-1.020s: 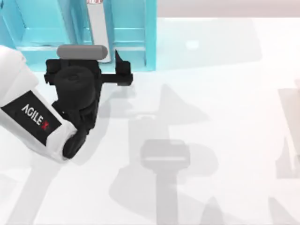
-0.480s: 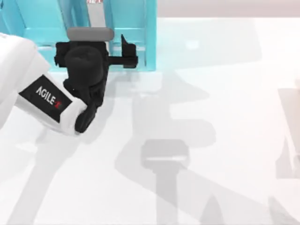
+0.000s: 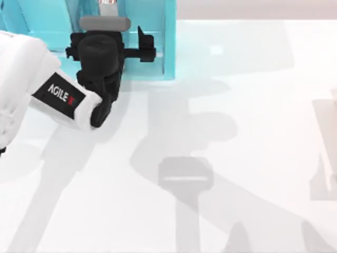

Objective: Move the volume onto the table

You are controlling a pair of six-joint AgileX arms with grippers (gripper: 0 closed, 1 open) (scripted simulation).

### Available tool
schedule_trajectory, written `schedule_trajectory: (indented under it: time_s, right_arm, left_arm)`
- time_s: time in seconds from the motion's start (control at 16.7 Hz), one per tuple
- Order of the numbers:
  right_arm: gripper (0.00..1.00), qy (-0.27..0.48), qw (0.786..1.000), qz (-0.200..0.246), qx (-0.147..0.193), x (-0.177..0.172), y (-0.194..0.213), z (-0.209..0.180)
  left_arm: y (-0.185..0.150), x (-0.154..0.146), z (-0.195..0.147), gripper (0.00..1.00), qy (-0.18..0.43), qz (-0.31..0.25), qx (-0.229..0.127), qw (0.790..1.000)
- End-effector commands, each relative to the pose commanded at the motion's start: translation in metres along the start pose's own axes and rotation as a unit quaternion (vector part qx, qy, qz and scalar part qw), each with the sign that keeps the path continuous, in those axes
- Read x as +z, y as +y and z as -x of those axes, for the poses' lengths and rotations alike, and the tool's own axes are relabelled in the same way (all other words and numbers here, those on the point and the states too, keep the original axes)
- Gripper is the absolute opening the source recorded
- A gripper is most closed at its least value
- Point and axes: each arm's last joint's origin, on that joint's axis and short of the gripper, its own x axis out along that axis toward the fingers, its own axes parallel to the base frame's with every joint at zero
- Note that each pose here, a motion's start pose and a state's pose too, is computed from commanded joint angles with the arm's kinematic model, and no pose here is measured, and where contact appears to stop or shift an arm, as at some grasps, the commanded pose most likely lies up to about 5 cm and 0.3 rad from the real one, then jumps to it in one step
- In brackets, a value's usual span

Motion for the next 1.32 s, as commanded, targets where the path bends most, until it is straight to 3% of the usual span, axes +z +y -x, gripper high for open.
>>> schedule_trajectory:
  time_s: [0.12,0.9,1.32]
  right_arm:
    - [1.0,0.0,1.0,0.0,0.0,0.0,0.0,0.0]
    - [1.0,0.0,1.0,0.0,0.0,0.0,0.0,0.0]
    - [1.0,0.0,1.0,0.0,0.0,0.0,0.0,0.0]
  left_arm:
    - [0.0,0.0,0.0,1.0,0.0,0.0,0.0,1.0]
    - [0.0,0.0,0.0,0.02,0.0,0.0,0.0,1.0]
    - [0.0,0.0,0.0,0.0,0.0,0.0,0.0,1.0]
